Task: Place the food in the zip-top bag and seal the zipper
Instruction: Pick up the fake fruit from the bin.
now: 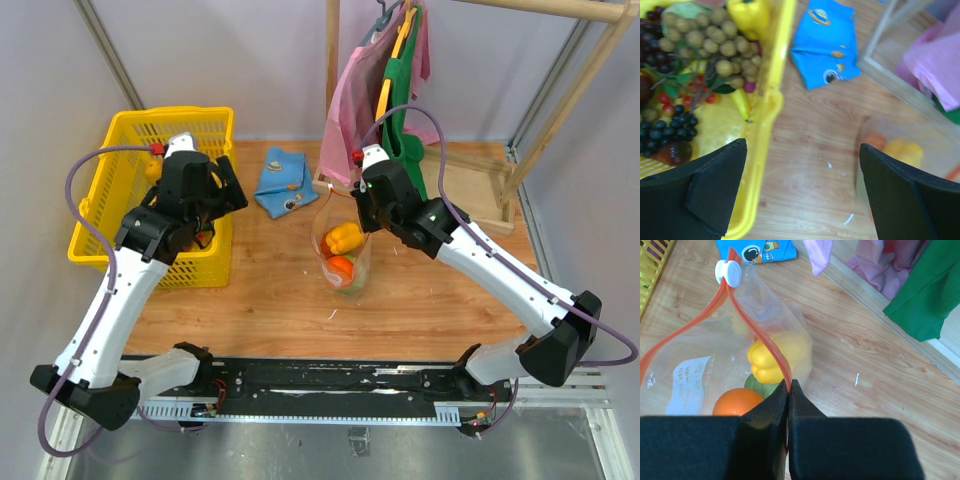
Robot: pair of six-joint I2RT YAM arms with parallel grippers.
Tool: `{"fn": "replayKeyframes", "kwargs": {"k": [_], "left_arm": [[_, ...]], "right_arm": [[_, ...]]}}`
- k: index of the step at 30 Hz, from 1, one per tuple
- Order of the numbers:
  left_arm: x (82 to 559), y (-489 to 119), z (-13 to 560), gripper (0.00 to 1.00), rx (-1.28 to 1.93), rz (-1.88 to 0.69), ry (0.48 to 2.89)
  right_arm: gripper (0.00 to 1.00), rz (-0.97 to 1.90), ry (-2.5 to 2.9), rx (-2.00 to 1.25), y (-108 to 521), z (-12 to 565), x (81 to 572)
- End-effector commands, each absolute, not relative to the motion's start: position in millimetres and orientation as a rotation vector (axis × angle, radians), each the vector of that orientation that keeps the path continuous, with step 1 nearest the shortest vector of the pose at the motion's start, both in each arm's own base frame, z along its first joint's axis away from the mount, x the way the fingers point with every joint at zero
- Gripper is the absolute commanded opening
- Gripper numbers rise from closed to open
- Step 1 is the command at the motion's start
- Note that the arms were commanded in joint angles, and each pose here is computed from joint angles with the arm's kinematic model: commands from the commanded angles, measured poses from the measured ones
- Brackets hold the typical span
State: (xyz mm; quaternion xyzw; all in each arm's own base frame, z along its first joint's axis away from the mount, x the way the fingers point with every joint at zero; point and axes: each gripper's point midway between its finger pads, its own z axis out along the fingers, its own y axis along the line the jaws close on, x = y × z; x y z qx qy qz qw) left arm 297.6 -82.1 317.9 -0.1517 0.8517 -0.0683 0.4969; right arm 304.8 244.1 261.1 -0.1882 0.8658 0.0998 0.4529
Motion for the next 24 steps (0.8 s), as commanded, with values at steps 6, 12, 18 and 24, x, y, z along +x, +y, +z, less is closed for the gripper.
{"fn": "replayKeyframes", "kwargs": {"k": [6, 12, 18, 24], "left_arm": [[310.3, 13.2, 283.2, 0.99, -0.628, 0.076, 2.084], [319.1, 60.8, 244.7, 0.99, -0.779, 0.168, 2.109], [320.5, 101.5, 213.9, 0.99, -0.908, 0.283, 2.102], [315.2, 115.1, 163.0, 0.97, -0.978, 0.349, 2.188]], "right_arm": [[0.01, 0.278, 2.107, -0.478, 246.0, 271.6, 307.0], [0.01, 0.311, 2.131, -0.504, 254.0, 264.3, 305.3], [0.01, 0.325, 2.152, -0.518, 258.7, 258.1, 304.8], [0.01, 0.325, 2.168, -0.523, 261.1, 252.5, 306.0]]}}
